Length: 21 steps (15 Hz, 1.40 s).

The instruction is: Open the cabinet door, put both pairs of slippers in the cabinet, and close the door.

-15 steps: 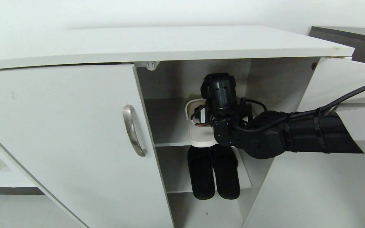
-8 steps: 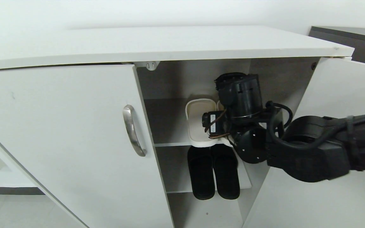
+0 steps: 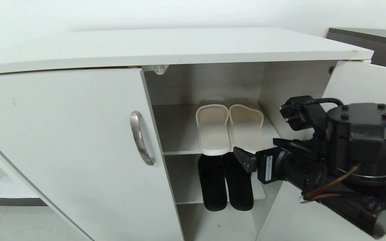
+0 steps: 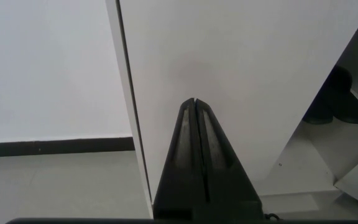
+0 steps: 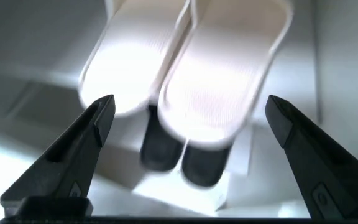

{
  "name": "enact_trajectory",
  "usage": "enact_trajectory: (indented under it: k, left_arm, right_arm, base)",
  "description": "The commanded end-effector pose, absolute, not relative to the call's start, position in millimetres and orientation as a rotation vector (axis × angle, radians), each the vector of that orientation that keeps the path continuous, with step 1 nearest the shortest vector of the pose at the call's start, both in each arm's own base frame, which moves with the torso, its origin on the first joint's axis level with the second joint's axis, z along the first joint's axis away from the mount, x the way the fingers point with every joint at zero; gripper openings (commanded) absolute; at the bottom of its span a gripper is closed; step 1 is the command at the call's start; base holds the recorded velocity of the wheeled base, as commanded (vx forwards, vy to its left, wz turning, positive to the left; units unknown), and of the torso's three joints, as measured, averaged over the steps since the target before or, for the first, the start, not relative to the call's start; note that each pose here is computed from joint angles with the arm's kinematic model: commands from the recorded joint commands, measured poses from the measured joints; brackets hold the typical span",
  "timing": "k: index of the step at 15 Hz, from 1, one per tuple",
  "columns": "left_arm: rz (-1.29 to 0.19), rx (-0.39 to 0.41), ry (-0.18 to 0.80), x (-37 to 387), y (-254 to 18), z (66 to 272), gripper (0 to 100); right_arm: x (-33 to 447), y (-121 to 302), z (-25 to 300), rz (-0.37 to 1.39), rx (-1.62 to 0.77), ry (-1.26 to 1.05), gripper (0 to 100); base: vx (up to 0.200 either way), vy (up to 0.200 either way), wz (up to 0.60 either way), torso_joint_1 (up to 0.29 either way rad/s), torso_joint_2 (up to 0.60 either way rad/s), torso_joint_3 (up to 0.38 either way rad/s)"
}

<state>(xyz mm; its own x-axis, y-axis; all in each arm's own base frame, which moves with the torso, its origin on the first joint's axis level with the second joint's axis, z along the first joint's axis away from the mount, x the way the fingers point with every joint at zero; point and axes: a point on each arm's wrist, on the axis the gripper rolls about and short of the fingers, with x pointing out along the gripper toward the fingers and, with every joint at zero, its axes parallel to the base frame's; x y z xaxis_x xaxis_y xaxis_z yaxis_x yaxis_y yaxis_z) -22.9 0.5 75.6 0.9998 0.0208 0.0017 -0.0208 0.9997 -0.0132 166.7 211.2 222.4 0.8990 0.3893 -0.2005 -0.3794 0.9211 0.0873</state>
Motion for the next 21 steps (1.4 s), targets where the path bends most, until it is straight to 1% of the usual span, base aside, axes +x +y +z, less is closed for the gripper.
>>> enact_trajectory:
  k: [1,3,4,8,16,21]
  left_arm:
    - [0.021,-0.014,-0.002,-23,0,76,0]
    - [0.021,-0.012,0.0,-23,0,75,0]
    - [0.021,-0.012,0.0,-23,0,75,0]
    - [0.021,-0.012,0.0,-23,0,75,0]
    - [0.021,-0.012,0.0,-23,0,75,0]
    - [0.021,-0.012,0.0,-23,0,75,0]
  right_arm:
    - [150,197,212,0.459,0.057,0.212,100]
    - [148,200,201,0.472,0.052,0.222,100]
    - [150,202,197,0.478,0.048,0.227,0]
    - [155,211,191,0.479,0.043,0.229,0]
    - [149,217,184,0.502,0.022,0.25,0]
    - [149,220,175,0.502,0.0,0.273,0]
  base:
    - [0.0,0.0,0.0,0.0,0.0,0.0]
    - [0.0,0.0,0.0,0.0,0.0,0.0]
    - [0.0,0.0,0.0,0.0,0.0,0.0]
    - [0.0,0.0,0.0,0.0,0.0,0.0]
    - [0.0,0.0,0.0,0.0,0.0,0.0]
    - [-0.2,0.0,0.0,0.002,0.0,0.001]
